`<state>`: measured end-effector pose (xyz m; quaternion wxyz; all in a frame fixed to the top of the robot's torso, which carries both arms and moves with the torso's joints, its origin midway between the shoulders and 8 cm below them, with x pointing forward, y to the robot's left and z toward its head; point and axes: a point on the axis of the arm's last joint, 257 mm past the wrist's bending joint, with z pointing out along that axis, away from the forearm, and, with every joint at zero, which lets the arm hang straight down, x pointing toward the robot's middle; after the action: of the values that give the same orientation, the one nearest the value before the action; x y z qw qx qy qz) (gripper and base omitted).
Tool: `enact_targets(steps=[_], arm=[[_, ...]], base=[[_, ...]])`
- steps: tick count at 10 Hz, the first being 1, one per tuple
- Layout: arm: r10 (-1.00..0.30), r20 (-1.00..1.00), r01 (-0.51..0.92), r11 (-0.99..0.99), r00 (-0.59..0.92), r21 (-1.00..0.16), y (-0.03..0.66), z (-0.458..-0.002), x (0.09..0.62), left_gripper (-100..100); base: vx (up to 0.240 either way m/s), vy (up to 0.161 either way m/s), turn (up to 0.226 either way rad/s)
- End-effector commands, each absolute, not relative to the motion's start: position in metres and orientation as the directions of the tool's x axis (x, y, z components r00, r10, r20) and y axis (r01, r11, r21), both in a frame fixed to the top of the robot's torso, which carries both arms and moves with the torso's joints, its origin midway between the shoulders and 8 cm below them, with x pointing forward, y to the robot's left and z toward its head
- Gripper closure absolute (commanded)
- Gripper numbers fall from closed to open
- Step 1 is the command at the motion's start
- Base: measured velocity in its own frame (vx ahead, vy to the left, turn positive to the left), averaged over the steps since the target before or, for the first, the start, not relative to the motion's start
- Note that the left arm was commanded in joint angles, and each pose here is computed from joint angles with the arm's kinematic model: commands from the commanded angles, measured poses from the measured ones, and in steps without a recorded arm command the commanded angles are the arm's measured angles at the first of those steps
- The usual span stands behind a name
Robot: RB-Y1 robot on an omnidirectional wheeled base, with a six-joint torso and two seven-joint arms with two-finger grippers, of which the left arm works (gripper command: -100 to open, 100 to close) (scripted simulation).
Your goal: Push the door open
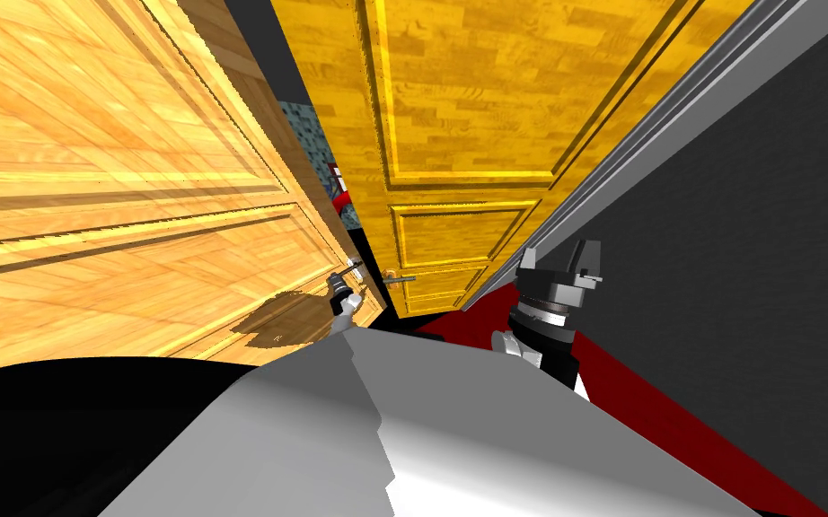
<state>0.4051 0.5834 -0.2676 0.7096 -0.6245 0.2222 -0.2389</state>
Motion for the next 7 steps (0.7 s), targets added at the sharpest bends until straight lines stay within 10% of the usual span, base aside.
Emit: enact_targets(steps=[1, 7], arm=[[-0.561, -0.024, 0.071, 0.147, 0.827, -0.987, 0.6075, -0.2527, 0.3904, 100], [-0.517, -0.019, 0.071, 0.154, 0.855, -0.985, 0.6167, -0.2505, 0.3833, 100]], base=[[-0.01, 0.048, -0.06], [0.015, 0.045, -0.041]])
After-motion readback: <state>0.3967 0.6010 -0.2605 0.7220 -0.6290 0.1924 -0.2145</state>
